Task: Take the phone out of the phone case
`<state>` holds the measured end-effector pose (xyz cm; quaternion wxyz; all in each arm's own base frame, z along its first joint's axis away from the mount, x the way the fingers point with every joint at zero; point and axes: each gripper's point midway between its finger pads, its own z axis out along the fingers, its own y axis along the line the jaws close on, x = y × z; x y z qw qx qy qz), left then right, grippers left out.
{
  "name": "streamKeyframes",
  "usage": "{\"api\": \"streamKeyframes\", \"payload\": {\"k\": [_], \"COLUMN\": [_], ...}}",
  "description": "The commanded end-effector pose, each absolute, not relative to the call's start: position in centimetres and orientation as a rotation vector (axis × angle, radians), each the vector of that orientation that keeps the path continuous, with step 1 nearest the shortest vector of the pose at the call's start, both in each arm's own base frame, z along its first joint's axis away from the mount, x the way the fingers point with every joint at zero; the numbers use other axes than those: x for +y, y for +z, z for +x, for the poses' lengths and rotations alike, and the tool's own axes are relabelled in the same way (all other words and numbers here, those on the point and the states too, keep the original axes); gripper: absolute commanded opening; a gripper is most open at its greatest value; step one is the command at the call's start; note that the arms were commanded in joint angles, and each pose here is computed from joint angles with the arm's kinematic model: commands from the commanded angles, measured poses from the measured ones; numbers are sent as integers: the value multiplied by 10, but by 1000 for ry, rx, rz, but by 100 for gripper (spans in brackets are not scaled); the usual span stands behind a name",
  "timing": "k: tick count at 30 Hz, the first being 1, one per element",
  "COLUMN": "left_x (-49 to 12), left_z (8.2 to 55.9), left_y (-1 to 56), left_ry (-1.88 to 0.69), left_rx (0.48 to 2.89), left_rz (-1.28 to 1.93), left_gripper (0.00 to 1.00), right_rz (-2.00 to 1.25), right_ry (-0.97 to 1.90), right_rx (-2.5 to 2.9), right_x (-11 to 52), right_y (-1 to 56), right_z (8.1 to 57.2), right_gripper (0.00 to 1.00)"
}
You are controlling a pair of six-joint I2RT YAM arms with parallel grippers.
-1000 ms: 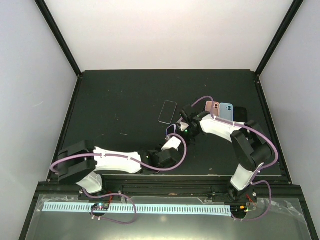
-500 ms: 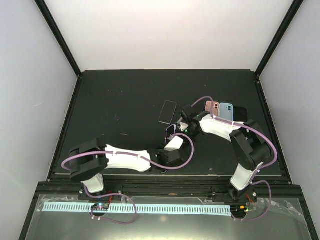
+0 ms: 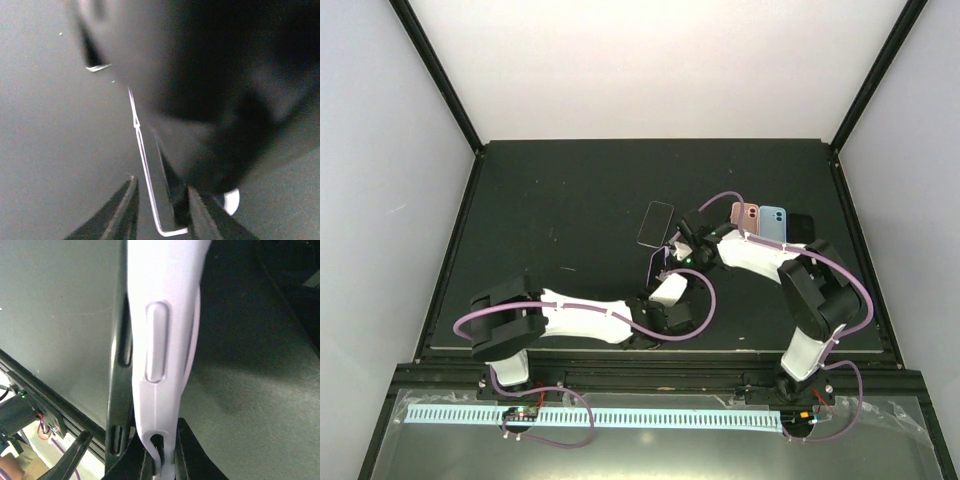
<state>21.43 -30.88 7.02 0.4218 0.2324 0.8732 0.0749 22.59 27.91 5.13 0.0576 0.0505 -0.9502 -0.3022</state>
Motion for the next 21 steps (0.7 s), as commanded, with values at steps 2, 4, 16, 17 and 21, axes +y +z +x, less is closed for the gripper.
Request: {"api": "streamKeyframes", "payload": {"k": [2,4,16,17,21], "left_x": [-270,-266,-252,-248,-246], "left_z": [223,223,217,216,212], "left_y": [86,89,121,129,160], "left_ry": [373,373,189,151,-81], "left_rx": [2148,2148,2170,2164,2114], "left_rz": [518,493,327,306,254], "left_gripper": [16,7,1,2,2], "right_rz": [208,215,326,333,404], "right_ry": [-909,-907,-822,-813,-893], "right_rx": [-2884,-2889,-3027,-3044,-3058], "right_x": [279,280,270,267,268], "right_y": [53,53,52,53,64], "right_z": [228,229,259,265,277], "right_gripper": [1,1,1,1,1]}}
